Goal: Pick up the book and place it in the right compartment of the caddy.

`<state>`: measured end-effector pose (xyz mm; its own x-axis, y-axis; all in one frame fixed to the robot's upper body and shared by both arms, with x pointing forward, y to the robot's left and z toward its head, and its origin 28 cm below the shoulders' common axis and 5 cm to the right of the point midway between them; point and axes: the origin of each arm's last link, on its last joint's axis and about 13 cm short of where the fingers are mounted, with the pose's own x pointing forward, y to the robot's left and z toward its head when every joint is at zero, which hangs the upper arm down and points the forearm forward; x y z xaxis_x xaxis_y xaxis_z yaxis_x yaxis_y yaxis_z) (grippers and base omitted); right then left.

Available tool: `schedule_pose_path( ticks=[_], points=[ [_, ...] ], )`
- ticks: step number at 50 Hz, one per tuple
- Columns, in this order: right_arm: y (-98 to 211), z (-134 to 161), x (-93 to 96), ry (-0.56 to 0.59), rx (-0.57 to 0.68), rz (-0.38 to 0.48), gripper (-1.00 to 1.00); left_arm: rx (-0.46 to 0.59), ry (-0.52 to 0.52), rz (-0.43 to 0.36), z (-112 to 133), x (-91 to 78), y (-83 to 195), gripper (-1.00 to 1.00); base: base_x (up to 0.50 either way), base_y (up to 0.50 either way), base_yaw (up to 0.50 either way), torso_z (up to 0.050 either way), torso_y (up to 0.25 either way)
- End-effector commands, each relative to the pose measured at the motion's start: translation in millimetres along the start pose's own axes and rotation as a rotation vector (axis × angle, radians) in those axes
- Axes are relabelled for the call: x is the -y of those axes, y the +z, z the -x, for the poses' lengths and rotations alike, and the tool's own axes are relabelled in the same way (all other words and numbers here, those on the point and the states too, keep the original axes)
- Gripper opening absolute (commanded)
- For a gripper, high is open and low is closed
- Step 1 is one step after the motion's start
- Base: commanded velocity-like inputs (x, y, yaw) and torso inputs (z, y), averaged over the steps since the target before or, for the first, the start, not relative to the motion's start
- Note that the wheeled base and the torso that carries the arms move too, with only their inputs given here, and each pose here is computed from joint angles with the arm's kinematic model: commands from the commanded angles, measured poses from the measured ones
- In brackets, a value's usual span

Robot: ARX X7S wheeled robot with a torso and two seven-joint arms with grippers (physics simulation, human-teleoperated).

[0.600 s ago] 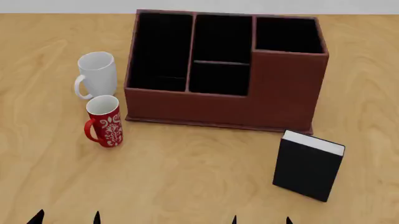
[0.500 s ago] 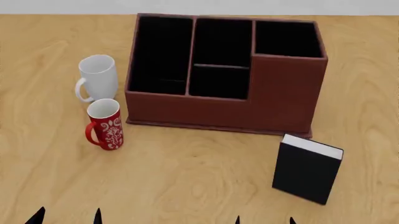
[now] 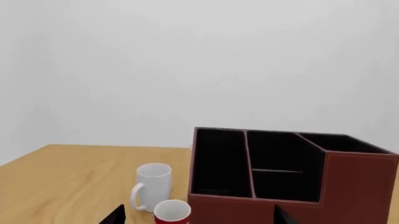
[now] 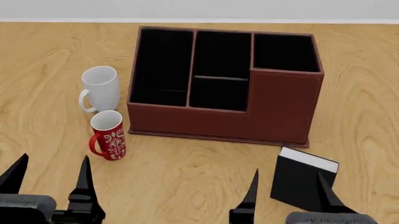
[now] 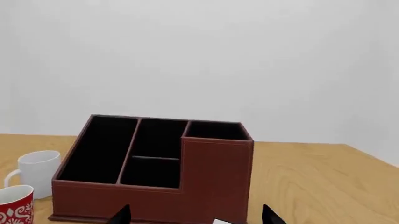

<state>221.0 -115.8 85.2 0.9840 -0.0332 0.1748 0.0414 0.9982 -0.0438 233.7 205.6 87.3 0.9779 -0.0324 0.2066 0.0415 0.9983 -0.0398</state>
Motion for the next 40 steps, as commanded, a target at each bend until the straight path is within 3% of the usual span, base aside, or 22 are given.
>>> schedule_pose_path(
  ticks=[1, 9, 11, 12, 14, 20, 30, 34, 40],
  points=[
    [41.0, -7.1, 8.2, 0.004, 0.087, 0.025, 1.00, 0.082, -0.017, 0.015, -17.9, 1.4, 37.0, 1.00, 0.00, 0.00, 0.00, 0.050, 0.000],
    [39.6, -6.7, 10.5, -0.002, 0.070, 0.048, 1.00, 0.089, -0.040, -0.065, -12.3, 1.6, 24.4, 1.00, 0.00, 0.00, 0.00, 0.050, 0.000],
    [35.0, -6.1, 10.1, 0.006, 0.055, 0.064, 1.00, 0.046, -0.049, -0.066, -9.2, 1.4, 21.1, 1.00, 0.00, 0.00, 0.00, 0.050, 0.000],
    [33.5, -5.4, 9.7, 0.073, 0.063, 0.027, 1.00, 0.048, -0.054, -0.031, -8.3, 0.1, 20.4, 1.00, 0.00, 0.00, 0.00, 0.000, 0.000],
    [33.7, -3.5, 10.1, 0.086, 0.072, 0.017, 1.00, 0.055, -0.051, -0.043, -8.9, -0.8, 21.6, 1.00, 0.00, -0.46, 0.00, 0.000, 0.000],
    [40.0, 4.7, 13.5, 0.072, 0.085, 0.031, 1.00, 0.087, -0.105, -0.086, -3.3, 0.0, 26.7, 1.00, 0.04, -0.50, 0.00, 0.000, 0.000],
    [38.9, 6.8, 14.4, 0.066, 0.101, 0.020, 1.00, 0.127, -0.085, -0.159, -0.2, 2.1, 29.0, 1.00, 0.21, -0.45, 0.00, 0.000, 0.000],
    [38.0, 6.4, 14.5, 0.068, 0.100, 0.027, 1.00, 0.101, -0.066, -0.110, -3.3, -1.1, 30.3, 1.00, 0.43, -0.28, 0.00, 0.000, 0.000],
    [38.8, 7.9, 14.0, 0.063, 0.101, 0.040, 1.00, 0.098, -0.060, -0.115, -0.2, -1.0, 28.8, 1.00, 0.43, -0.27, 0.00, 0.000, 0.000]
  ],
)
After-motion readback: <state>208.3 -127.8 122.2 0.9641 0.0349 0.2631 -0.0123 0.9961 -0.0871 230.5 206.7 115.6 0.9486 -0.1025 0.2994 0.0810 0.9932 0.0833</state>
